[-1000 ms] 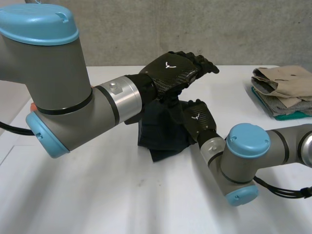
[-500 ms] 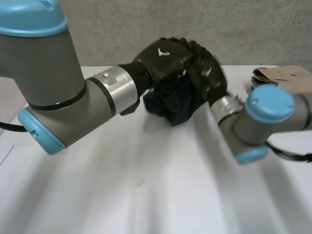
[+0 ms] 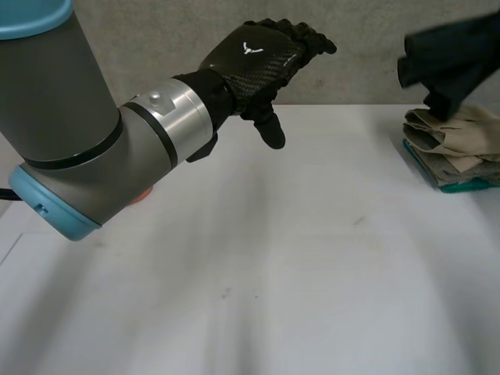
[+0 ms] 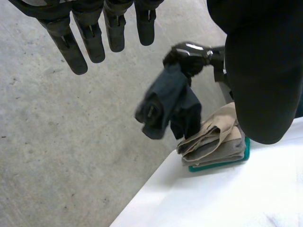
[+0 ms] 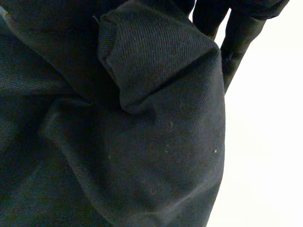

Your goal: Fold the laundry.

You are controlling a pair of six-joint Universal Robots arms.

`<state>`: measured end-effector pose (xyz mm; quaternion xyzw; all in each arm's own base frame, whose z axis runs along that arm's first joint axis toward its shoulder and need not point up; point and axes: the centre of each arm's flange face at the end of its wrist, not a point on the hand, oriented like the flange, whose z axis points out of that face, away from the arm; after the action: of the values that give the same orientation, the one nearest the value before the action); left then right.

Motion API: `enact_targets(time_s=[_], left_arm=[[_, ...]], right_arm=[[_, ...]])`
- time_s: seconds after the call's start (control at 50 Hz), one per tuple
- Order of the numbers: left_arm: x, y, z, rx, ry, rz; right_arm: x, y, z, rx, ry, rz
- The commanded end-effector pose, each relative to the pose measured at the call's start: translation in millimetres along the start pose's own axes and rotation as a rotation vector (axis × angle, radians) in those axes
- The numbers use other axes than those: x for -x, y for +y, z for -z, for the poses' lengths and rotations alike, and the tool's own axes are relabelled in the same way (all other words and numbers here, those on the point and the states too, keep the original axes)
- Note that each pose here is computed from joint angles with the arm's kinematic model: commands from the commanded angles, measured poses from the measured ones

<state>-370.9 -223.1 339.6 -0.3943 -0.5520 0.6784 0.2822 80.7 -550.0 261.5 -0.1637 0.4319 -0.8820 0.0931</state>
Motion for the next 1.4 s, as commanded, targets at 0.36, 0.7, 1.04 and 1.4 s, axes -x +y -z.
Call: enact_targets(time_s=[0.36, 0.7, 1.04, 1.4], left_arm=[[-25, 22, 5, 0.072, 0.056, 0.029], [-46, 4, 11, 0.029, 0.108, 0.028], [-37, -37, 19, -0.108, 0.066, -0.019], [177, 36, 51, 0.173, -0.575, -0.219]], right_arm=[[-65, 110, 118, 0.243, -0.058, -0.049], [-90, 13, 111, 0.410, 0.035, -0.006], [-96, -106, 69, 0.480, 0.322, 0.641], [211, -141, 117, 0.303, -0.412, 0.255]])
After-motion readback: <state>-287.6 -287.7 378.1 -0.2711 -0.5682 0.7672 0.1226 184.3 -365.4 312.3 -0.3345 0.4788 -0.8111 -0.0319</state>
